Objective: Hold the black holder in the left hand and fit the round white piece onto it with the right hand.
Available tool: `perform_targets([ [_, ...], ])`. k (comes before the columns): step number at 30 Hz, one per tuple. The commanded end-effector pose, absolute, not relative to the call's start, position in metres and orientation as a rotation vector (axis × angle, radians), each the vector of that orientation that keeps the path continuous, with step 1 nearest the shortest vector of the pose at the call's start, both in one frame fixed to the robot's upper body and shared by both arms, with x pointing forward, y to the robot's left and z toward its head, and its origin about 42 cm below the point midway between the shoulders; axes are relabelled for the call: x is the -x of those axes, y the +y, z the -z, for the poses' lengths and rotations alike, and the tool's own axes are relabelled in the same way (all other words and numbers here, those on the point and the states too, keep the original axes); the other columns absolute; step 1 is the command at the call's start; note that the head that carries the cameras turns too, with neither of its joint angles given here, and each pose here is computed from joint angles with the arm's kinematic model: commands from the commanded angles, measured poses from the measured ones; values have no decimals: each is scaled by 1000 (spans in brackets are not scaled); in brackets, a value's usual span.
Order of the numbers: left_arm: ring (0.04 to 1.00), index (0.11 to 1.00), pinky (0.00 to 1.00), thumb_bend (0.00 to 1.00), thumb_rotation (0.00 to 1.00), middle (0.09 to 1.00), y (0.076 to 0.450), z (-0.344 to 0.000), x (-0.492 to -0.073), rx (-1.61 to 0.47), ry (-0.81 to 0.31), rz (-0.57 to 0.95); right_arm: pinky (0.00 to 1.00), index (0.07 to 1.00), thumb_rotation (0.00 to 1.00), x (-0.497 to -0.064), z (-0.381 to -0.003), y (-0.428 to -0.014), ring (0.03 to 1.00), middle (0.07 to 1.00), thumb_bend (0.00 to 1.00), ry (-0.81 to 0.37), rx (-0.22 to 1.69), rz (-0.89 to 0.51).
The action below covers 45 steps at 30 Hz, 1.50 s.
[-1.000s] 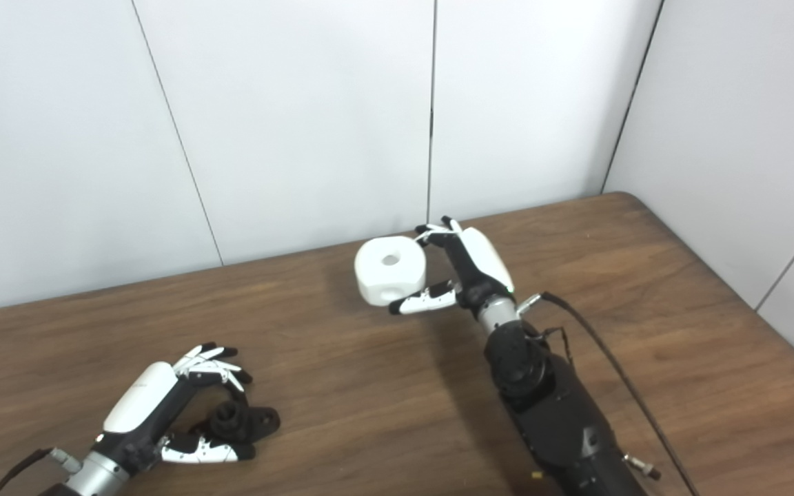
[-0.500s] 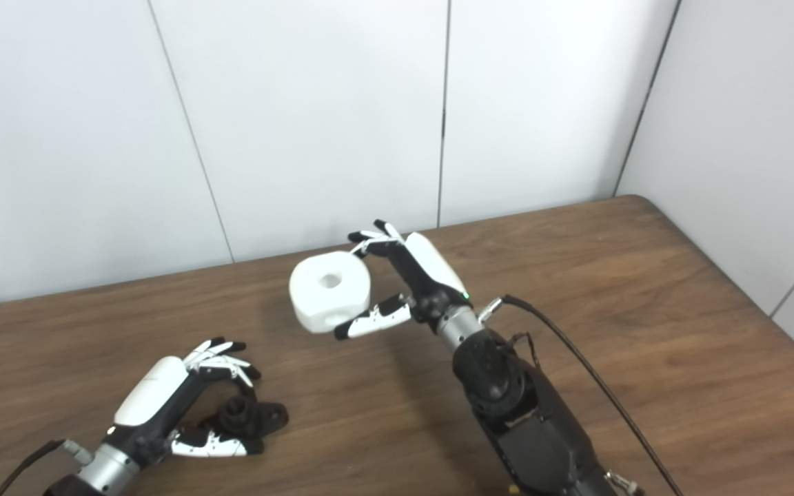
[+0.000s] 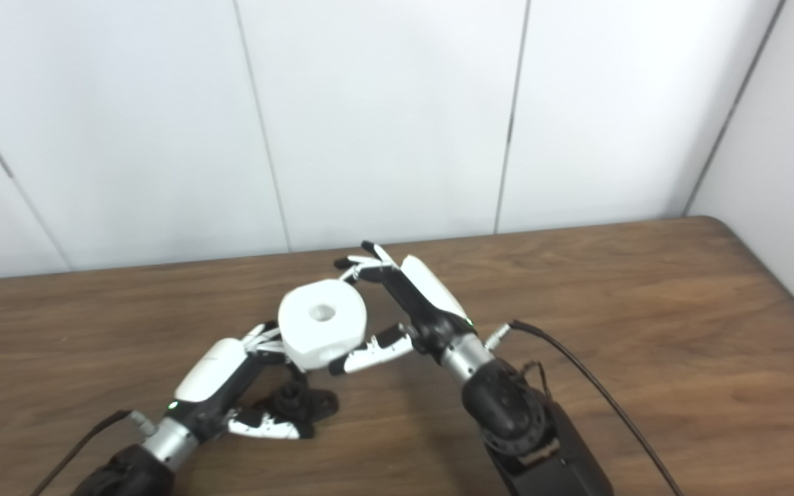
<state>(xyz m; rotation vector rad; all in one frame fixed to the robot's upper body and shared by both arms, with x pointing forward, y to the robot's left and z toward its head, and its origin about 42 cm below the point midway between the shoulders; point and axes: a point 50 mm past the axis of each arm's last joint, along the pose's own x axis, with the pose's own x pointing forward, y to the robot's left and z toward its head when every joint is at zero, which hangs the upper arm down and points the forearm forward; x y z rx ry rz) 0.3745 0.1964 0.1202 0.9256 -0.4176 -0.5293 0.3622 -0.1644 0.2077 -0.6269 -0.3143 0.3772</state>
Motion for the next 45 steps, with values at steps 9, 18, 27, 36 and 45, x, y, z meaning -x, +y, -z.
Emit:
perform_targets([
  [9, 922, 481, 1000, 523, 54, 716, 174, -109, -364, -928, -392, 575, 899, 485, 142, -355, -219, -153, 1000, 848, 514, -390, 599, -448],
  [18, 926, 481, 1000, 524, 54, 718, 169, -110, -362, -921, -391, 568, 881, 486, 141, -351, -208, -156, 1000, 851, 514, -360, 620, -464],
  [27, 930, 481, 1000, 524, 55, 720, 165, -114, -360, -922, -393, 567, 890, 486, 142, -354, -200, -162, 1000, 856, 512, -349, 633, -466],
  [36, 931, 481, 1000, 524, 56, 721, 163, -117, -356, -914, -386, 564, 877, 486, 144, -362, -190, -164, 1000, 849, 513, -335, 646, -450],
  [45, 931, 481, 1000, 524, 57, 720, 161, -119, -354, -917, -386, 564, 897, 486, 143, -371, -185, -164, 1000, 850, 513, -323, 663, -440],
])
